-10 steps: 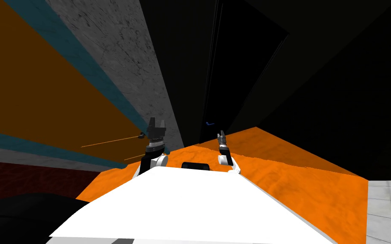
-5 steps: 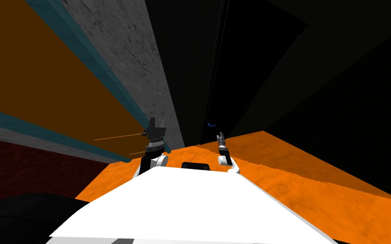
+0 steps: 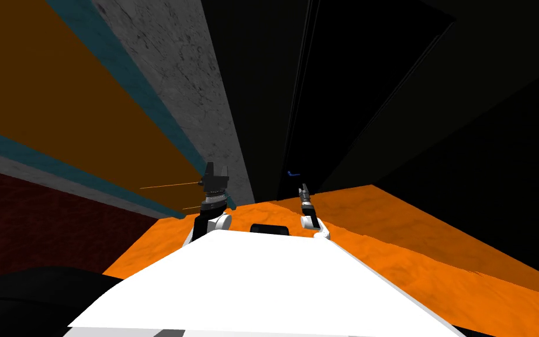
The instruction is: Pull the door open
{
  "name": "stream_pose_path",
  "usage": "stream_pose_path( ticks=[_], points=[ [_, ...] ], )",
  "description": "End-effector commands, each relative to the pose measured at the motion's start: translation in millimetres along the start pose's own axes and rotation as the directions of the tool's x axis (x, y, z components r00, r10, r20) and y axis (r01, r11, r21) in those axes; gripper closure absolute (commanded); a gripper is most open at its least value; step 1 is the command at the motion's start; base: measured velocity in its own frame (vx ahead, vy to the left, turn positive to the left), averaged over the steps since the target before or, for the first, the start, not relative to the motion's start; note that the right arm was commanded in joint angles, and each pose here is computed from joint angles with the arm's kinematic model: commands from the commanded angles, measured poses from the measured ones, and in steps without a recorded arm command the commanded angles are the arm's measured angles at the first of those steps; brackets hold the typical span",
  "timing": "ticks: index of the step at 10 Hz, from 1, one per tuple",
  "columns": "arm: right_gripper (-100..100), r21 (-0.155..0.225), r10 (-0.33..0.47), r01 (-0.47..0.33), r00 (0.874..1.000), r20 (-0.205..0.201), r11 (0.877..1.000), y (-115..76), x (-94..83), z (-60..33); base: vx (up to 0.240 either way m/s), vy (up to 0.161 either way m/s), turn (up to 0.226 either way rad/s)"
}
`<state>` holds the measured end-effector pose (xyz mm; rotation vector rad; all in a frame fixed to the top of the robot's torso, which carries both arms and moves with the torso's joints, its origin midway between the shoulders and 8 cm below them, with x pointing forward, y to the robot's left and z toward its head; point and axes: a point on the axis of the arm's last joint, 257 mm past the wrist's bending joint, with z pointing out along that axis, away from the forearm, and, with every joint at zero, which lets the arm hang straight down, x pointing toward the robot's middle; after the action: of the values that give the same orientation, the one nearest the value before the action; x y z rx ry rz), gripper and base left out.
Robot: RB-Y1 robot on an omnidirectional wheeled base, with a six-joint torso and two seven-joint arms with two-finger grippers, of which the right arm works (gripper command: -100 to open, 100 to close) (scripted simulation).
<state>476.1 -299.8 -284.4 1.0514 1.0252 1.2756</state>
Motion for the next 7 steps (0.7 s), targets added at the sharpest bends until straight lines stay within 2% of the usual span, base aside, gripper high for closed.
stream_pose_path(
  ticks=[1, 2, 7],
  points=[
    [-100, 0.015, 0.001, -0.001, 1.000, 0.001, 1.000, -7.8, -0.7, -2.2, 0.029, -0.056, 0.085],
    [-100, 0.030, 0.002, -0.002, 1.000, 0.001, 1.000, -16.0, -2.5, -3.6, 0.025, -0.055, 0.099],
    [-100, 0.099, 0.005, -0.005, 1.000, 0.003, 0.995, -50.8, -12.0, -11.2, 0.041, -0.096, 0.190]
  ],
)
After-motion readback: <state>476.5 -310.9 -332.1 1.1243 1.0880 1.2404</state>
